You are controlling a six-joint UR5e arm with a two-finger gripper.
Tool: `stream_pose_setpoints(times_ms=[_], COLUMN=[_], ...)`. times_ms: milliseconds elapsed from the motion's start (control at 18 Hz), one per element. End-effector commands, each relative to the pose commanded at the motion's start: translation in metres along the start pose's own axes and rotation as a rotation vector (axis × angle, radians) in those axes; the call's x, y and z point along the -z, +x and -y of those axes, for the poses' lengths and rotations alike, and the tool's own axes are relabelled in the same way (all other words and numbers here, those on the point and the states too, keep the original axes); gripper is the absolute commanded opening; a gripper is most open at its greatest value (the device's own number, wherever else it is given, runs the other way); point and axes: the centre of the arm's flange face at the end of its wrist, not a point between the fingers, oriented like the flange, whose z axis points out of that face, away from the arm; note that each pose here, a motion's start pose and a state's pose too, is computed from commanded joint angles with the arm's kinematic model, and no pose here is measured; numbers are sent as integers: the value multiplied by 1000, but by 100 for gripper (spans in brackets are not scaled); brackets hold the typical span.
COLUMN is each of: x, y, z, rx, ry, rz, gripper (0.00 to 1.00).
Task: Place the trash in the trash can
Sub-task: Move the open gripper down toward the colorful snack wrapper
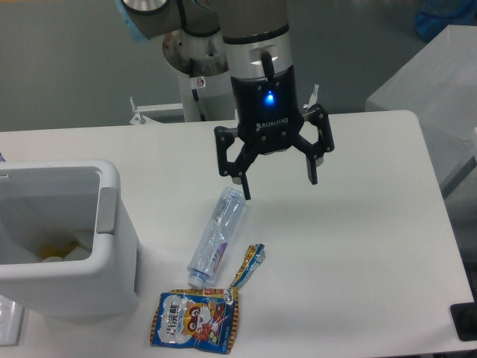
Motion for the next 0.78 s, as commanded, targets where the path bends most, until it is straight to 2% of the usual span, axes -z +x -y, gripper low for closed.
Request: stream_pose_setpoints(times_ms=[333, 778], x=[-6, -42], y=[-2, -2], z=[4, 6], rx=[3, 14], ry=[1, 0], rz=[-2, -6], gripper=[100, 100])
